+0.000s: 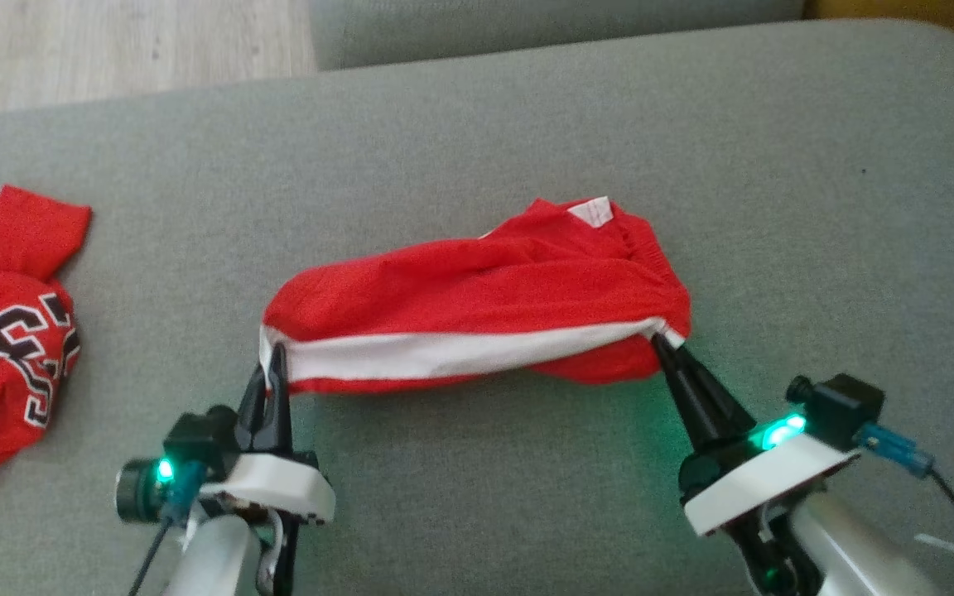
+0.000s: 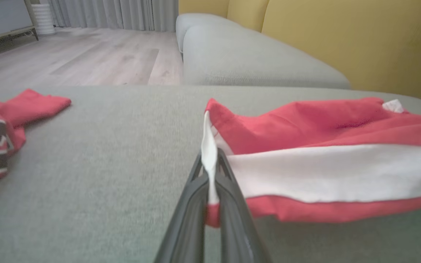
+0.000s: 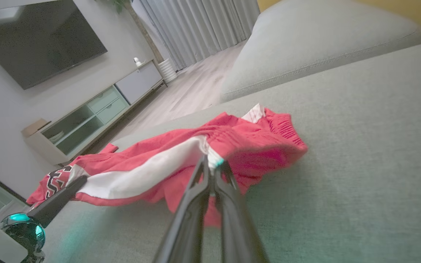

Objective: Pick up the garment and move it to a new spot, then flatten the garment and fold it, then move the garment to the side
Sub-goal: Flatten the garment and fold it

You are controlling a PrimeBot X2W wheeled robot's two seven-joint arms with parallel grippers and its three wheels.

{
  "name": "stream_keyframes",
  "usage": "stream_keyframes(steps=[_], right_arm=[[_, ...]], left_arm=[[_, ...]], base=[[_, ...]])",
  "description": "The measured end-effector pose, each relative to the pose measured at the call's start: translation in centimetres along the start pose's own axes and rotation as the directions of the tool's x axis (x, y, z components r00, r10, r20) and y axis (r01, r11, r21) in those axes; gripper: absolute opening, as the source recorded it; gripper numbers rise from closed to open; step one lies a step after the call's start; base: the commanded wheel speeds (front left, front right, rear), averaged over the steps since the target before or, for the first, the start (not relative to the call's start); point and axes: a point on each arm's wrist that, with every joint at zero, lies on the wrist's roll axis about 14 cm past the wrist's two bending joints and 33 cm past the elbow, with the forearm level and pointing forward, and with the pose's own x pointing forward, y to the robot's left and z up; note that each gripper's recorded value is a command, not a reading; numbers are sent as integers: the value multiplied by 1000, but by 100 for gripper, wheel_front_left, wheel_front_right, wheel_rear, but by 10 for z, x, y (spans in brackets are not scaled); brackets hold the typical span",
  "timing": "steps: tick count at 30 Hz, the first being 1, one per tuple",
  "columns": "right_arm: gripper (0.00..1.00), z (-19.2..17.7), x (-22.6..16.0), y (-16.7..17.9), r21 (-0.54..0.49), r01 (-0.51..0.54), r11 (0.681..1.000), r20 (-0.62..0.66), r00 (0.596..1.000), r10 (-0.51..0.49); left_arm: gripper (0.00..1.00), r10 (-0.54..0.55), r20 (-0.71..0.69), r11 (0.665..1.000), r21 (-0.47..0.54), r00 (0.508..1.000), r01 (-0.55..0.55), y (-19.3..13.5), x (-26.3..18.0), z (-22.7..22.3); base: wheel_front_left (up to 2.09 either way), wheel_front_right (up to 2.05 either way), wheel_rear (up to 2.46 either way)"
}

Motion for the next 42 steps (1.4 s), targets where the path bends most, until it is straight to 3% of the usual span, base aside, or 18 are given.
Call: stream_keyframes(steps=[7,13,17,22,26,31,34,39,42], right_arm=[[0,79,3,26,-138,-90,986,193,974,116],[0,183,5,61,-333,-164,929,365,885,287],[0,225,6,80,-417,-200,886,390,842,374],[0,238,20,86,-442,-229,867,322,862,392],[0,228,46,75,-434,-241,868,224,905,363],[0,220,90,45,-461,-199,865,156,941,300],[0,240,121,33,-520,-144,842,204,936,286],[0,280,161,28,-601,-63,797,303,905,300],[0,273,175,16,-604,-46,796,293,915,276]], left_arm=[[0,-82,263,989,140,961,46,1,0,98],[0,-189,579,953,303,793,6,-10,-16,246],[0,-227,683,932,360,695,-49,-12,-37,307],[0,-220,671,919,385,708,-80,-6,-35,327],[0,-193,580,918,392,791,-63,3,-6,312],[0,-121,465,943,330,877,-45,23,43,272],[0,-91,514,945,315,853,-89,30,67,282],[0,-87,666,953,273,741,-133,25,89,337],[0,-81,649,960,255,756,-115,24,102,323]], base=[[0,0,0],[0,0,0],[0,0,0],[0,0,0],[0,0,0],[0,0,0],[0,0,0],[0,0,0],[0,0,0]])
